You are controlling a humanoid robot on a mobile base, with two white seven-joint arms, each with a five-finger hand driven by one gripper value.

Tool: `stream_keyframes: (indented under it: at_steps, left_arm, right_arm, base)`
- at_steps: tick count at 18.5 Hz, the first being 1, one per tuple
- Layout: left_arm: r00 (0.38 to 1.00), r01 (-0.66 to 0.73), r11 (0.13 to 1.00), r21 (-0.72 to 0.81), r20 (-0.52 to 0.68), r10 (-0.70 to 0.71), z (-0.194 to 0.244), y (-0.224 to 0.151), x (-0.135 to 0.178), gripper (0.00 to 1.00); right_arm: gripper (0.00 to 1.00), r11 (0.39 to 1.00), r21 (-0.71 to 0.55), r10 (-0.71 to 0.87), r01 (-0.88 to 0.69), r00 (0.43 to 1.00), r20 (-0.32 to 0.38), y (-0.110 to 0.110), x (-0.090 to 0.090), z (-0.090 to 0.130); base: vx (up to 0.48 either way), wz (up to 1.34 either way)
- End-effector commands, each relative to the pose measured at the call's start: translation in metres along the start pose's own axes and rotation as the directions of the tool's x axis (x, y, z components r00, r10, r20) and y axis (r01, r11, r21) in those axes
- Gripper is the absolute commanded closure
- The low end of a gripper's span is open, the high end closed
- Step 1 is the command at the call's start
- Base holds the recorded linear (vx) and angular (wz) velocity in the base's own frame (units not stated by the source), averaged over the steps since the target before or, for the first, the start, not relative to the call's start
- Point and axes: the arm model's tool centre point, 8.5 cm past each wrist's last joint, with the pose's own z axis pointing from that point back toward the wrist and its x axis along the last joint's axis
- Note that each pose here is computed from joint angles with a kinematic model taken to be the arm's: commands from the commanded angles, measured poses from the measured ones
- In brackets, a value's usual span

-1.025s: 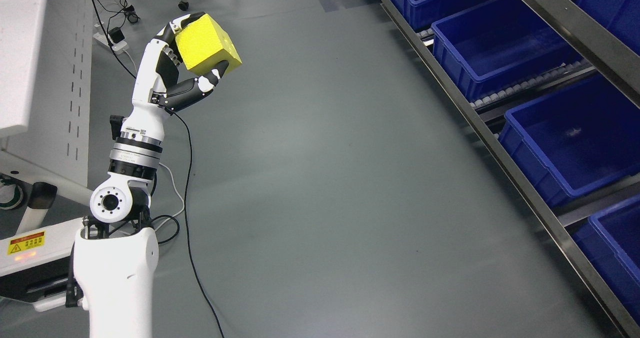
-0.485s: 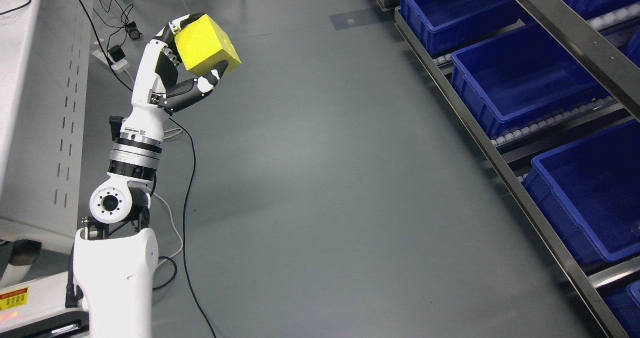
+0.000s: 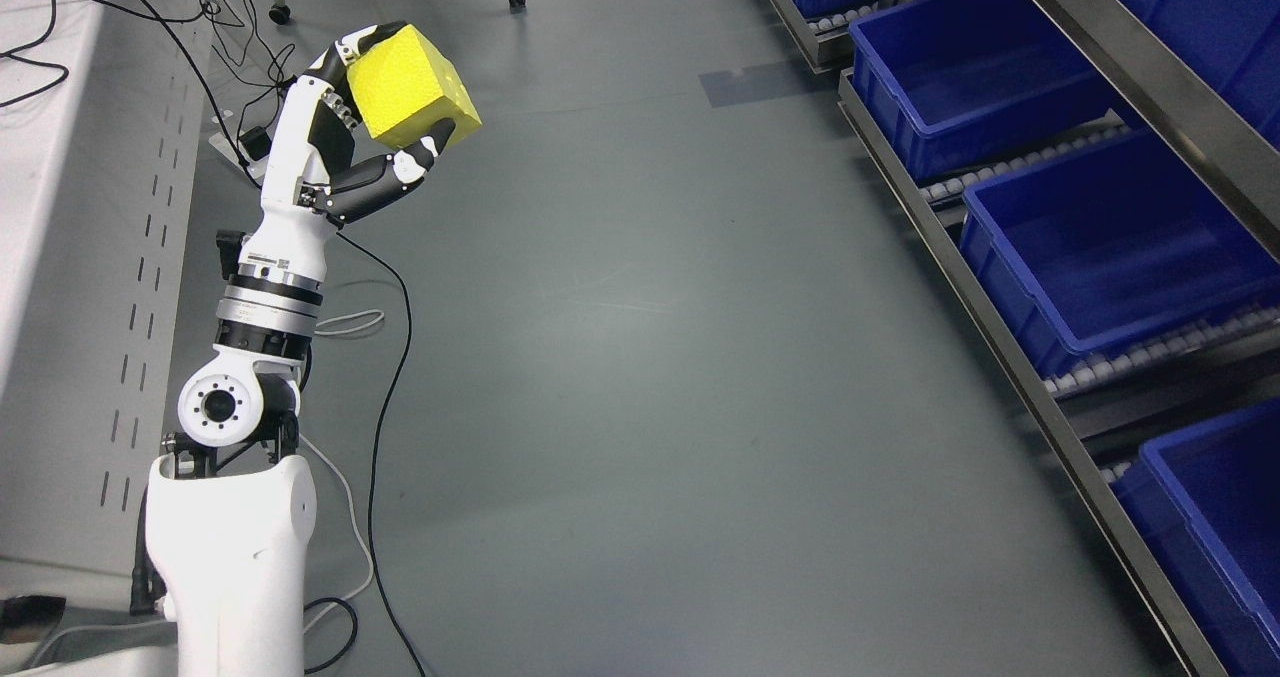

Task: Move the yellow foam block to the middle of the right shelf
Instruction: 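Carry the cube in the left hand toward the blue bin shelves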

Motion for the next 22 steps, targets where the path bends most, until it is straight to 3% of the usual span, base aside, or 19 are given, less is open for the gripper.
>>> stream_keyframes:
  at_steps: [1, 12, 22]
  left_arm:
    - [1.0, 0.021, 1.0, -0.01, 0.002, -0.021, -0.002, 0.003, 0.002, 0.46]
    - [1.0, 0.021, 1.0, -0.01, 0.005, -0.021, -0.006, 0.004, 0.005, 0.46]
    - [1.0, 0.022, 1.0, -0.012, 0.016, -0.022, -0.015, 0.005, 0.011, 0.46]
  right_arm:
    - [0.0, 1.0, -0.017, 0.001, 0.0, 1.0, 0.021, -0.011, 0.008, -0.001]
    - [0.0, 1.0, -0.017, 0.002, -0.002, 1.0, 0.022, -0.011, 0.009, -0.001]
    - [0.0, 1.0, -0.017, 0.002, -0.002, 1.0, 0.022, -0.011, 0.009, -0.001]
  base:
    - [0.375, 0.16]
    - [0.369, 0.05]
    - [0.264, -0.84]
